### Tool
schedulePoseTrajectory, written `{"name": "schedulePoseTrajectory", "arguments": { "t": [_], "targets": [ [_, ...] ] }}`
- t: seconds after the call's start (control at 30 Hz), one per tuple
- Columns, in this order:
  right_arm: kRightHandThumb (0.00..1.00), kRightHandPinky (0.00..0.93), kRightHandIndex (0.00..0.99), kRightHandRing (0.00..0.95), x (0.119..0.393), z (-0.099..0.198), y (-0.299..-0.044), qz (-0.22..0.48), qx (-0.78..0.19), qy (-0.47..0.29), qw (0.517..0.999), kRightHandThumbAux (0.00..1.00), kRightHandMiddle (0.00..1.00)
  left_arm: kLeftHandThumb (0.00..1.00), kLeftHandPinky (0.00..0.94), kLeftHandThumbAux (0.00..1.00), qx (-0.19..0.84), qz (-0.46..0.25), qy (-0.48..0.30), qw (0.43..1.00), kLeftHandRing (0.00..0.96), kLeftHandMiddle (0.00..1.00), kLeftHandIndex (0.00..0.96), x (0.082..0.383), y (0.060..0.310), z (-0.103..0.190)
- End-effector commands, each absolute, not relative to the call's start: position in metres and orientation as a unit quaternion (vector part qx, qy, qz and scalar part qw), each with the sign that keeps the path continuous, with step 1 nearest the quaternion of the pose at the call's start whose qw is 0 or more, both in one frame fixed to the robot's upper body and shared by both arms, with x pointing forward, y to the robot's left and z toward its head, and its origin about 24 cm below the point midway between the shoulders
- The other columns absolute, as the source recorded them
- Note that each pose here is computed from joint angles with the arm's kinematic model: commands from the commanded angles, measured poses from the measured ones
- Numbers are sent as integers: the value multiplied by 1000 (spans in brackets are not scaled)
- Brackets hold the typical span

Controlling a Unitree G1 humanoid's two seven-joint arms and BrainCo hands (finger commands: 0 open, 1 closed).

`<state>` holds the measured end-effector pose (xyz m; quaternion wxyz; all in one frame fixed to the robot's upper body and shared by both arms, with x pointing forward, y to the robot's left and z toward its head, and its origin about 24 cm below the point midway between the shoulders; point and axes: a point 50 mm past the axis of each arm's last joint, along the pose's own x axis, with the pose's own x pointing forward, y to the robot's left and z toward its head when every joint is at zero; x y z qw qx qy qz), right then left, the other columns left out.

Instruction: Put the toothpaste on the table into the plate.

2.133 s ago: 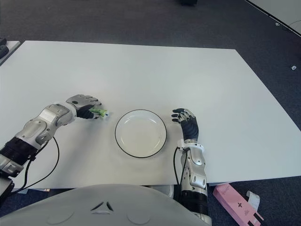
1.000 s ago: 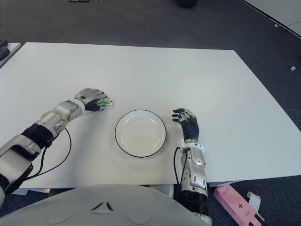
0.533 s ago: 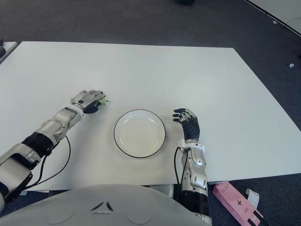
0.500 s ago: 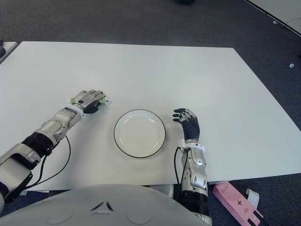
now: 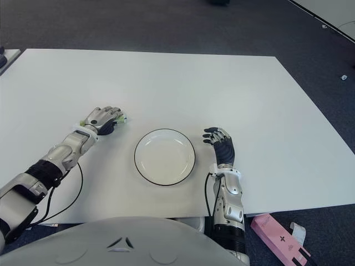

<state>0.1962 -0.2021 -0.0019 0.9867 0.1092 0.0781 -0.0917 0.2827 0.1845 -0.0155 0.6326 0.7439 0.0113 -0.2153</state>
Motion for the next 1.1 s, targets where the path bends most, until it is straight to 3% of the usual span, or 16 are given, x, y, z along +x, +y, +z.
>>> {"name": "schedulePoseTrajectory", "arguments": {
  "t": [0.03, 0.67, 1.1],
  "targets": [
    [712, 475, 422, 468, 197, -3, -201, -90, 112, 84, 986, 732, 447, 734, 871, 693, 738, -255, 60, 622, 839, 839, 444, 263, 193, -41],
    [712, 482, 423, 473, 197, -3, -201, -93, 111, 84, 986, 731, 450, 733, 868, 699, 727, -225, 31, 647, 858, 871, 443, 266, 195, -38],
    [712, 474, 422, 468, 198, -3, -200, -93, 109, 82, 986, 731, 446, 733, 881, 699, 708, -185, -29, 681, 867, 878, 442, 268, 182, -14]
  ]
}}
